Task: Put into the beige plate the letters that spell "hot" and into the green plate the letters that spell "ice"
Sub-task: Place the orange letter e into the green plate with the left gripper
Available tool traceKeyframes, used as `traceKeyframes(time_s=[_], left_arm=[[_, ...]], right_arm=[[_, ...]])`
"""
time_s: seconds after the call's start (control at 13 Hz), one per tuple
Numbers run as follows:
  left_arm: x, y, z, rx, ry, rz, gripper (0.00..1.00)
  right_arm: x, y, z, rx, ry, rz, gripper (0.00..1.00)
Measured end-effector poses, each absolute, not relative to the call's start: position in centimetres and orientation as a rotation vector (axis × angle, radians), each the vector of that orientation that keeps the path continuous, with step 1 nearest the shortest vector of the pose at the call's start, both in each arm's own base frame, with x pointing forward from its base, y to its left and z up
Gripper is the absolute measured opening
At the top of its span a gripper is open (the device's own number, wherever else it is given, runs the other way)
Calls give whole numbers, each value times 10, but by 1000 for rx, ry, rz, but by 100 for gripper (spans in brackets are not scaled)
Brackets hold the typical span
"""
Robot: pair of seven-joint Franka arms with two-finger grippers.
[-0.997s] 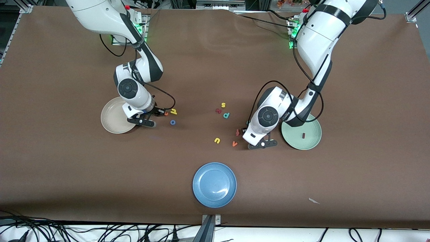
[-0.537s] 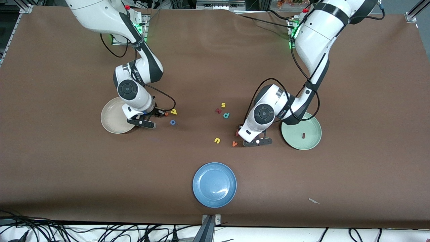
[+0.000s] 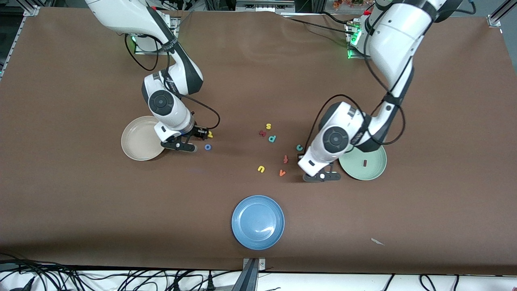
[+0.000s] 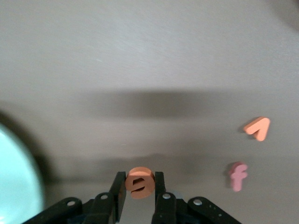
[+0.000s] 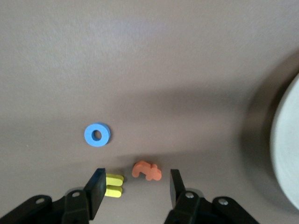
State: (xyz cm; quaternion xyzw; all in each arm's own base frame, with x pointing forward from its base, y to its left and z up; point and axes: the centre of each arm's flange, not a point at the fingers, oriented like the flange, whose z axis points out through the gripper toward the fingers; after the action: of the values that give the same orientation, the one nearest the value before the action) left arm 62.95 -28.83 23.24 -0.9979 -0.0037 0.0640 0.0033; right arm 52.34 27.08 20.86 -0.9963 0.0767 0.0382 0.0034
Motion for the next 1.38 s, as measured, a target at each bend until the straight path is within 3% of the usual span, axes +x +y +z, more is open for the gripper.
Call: traceKeyframes(time_s=[0.46,1.23,1.38], left_arm=[[639,-174,229,-3062,124,443,29],[618,-155,190,-3066,174,487,29],[618,-156,191,-3067,182,485,45]], right_arm=[[517,272,187,-3140,231,168,63],[521,265,179,-3145,204,147,58],[522,264,177,-3144,205,143,58]])
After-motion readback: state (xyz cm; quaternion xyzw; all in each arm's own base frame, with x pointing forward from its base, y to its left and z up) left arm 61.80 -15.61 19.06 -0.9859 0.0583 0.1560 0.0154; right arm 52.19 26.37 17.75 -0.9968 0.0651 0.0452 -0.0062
